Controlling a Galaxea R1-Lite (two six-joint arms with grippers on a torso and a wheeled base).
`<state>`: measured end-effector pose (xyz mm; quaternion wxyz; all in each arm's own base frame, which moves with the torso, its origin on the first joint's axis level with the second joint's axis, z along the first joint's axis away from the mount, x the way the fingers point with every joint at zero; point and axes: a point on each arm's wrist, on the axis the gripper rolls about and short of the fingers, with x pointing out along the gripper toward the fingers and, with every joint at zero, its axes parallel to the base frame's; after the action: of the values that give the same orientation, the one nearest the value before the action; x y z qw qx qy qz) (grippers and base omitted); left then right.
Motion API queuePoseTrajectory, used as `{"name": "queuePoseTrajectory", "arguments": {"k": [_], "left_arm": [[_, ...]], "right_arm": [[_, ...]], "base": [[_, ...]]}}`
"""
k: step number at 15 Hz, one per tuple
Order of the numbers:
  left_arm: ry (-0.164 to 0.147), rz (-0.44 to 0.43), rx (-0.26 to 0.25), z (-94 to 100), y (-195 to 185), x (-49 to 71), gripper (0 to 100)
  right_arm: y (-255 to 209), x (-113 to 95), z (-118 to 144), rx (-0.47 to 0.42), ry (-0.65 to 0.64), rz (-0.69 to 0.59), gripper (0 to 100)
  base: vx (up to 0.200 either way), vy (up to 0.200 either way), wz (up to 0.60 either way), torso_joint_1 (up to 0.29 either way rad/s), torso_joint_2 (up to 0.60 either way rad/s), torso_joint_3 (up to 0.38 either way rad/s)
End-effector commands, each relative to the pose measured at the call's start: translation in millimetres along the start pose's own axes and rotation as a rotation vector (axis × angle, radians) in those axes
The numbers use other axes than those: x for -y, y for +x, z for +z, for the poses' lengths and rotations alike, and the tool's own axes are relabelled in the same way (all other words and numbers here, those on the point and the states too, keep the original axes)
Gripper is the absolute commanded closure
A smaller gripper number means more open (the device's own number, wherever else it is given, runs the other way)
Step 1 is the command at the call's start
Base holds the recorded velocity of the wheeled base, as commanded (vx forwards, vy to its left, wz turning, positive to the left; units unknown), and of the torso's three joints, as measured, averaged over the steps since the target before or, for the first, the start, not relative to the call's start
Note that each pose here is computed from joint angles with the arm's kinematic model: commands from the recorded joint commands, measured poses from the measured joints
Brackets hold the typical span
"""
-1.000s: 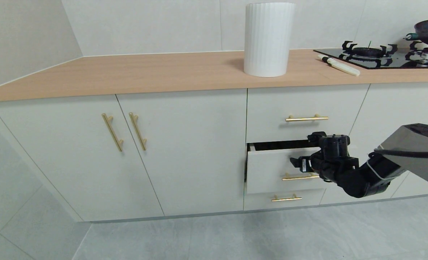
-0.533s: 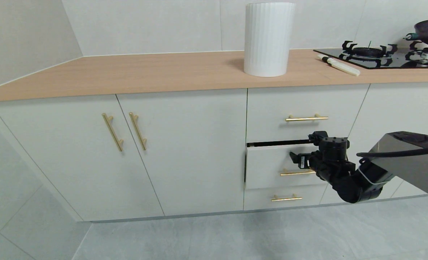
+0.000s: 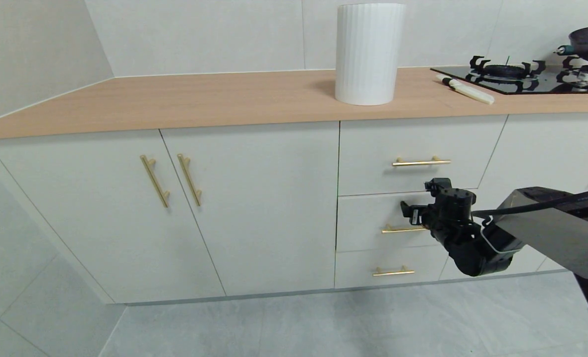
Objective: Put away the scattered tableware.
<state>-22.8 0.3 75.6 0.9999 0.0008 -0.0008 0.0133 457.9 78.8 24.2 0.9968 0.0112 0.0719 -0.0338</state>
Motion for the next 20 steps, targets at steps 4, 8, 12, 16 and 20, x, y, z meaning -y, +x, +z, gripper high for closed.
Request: {"name": "queuePoseTrajectory", "arguments": {"k": [4, 8, 12, 16, 20], "left_arm": [[0.0, 0.001, 0.0, 0.0, 0, 0.0, 0], [0.0, 0.001, 0.0, 0.0, 0, 0.0, 0], [0.0, 0.001, 0.0, 0.0, 0, 0.0, 0], [0.0, 0.001, 0.0, 0.0, 0, 0.0, 0], [0.0, 0.001, 0.0, 0.0, 0, 0.0, 0]], "right_arm": [[7, 2, -5, 0.013, 0.005, -0.014, 0], [3, 3, -1, 0.014, 0.005, -0.017, 0], [-44, 12, 38, 0.026, 0.016, -0.013, 0], [-125, 28, 94, 0.175, 0.058, -0.004, 0], [-257, 61, 133, 0.345, 0.078, -0.101, 0]], "base": [[0.0, 0.0, 0.0, 0.0, 0.0, 0.0], [0.0, 0.0, 0.0, 0.0, 0.0, 0.0], [0.0, 0.0, 0.0, 0.0, 0.0, 0.0], [0.0, 0.0, 0.0, 0.0, 0.0, 0.0], [0.0, 0.0, 0.0, 0.0, 0.0, 0.0]]}}
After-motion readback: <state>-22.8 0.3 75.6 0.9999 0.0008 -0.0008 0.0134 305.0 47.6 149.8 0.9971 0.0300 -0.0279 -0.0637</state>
